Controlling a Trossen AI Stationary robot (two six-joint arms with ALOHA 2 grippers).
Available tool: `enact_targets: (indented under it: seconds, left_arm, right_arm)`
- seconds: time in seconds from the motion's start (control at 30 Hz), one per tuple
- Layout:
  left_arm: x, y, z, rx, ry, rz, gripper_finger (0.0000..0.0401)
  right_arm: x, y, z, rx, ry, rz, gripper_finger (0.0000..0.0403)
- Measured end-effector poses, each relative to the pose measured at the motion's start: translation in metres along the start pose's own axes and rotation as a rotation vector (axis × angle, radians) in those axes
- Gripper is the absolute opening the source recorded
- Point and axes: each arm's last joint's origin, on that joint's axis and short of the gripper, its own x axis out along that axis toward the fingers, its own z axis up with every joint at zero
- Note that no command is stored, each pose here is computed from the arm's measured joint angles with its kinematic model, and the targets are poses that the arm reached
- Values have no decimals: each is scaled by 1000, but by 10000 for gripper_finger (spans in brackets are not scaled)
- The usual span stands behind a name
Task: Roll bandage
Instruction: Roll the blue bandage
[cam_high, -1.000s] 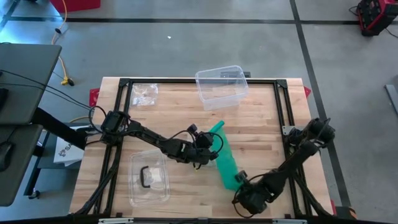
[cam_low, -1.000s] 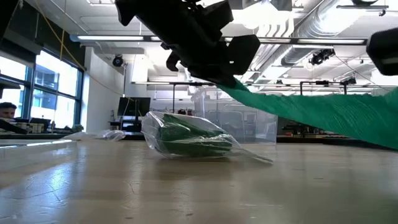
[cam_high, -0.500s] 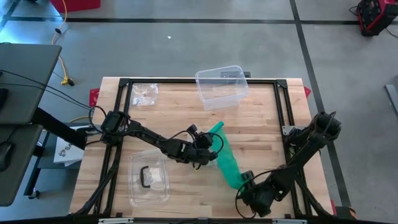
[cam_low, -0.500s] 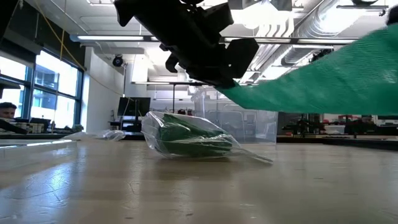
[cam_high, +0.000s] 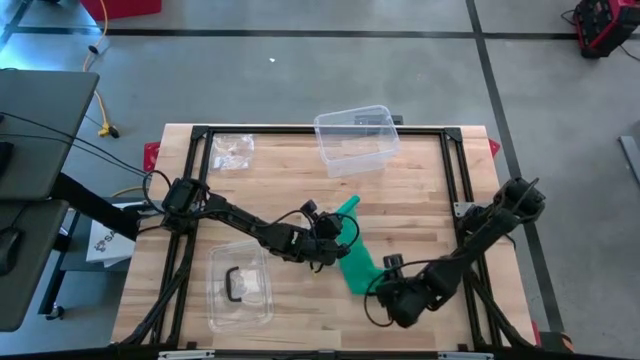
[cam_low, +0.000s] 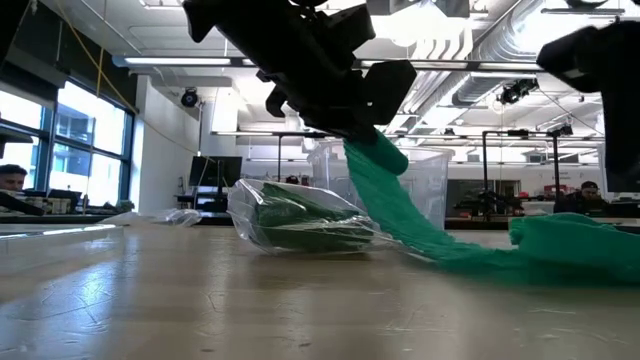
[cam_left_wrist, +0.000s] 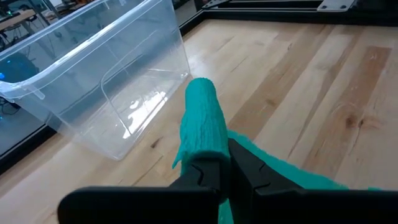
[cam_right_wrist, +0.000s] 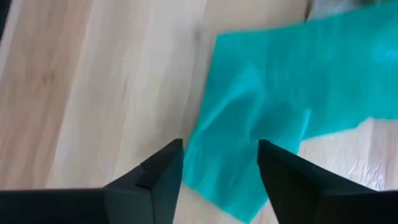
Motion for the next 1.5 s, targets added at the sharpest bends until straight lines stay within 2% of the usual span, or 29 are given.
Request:
enact_targets:
  seconds: [0.1, 0.2, 0.3, 0.43, 0.63, 0.73, 0.93, 1.03, 1.23, 1.33, 1.47, 1.5]
  left_arm:
    - [-1, 0, 0, 1, 0, -2, 1]
    - [-1, -1, 0, 1, 0, -3, 1]
    - [-1, -1, 0, 2, 1, -8, 1]
    - [-2, -2, -1, 3, 6, -24, 1]
    - [-2, -3, -1, 4, 14, -46, 1]
    - [-2, -3, -1, 3, 14, -46, 1]
    - [-2, -3, -1, 3, 14, -47, 1]
    - [-2, -3, -1, -1, 14, -46, 1]
    - [-2, -3, -1, -6, 14, -47, 1]
    - [-2, -3, -1, -7, 14, -47, 1]
    - [0, -1, -1, -24, 19, -48, 1]
    - [2, 0, 0, -29, 23, -46, 1]
  right_arm:
    - [1, -6, -4, 15, 80, 15, 221]
    - [8, -13, -21, 38, 148, -72, 240]
    - [22, -23, -44, 71, 184, -124, 238]
    - [35, -32, -57, 159, 84, -58, 214]
    - [30, -42, -58, 224, -6, 74, 188]
    - [21, -48, -59, 233, 4, 83, 186]
    - [5, -56, -51, 300, -81, 120, 186]
    - [14, -57, -47, 331, -89, 117, 185]
    - [49, -47, -41, 310, -109, 99, 181]
    - [55, -41, -40, 303, -114, 134, 143]
    - [49, -29, -44, 281, -117, 169, 30]
    - [45, -23, -44, 266, -121, 185, 16]
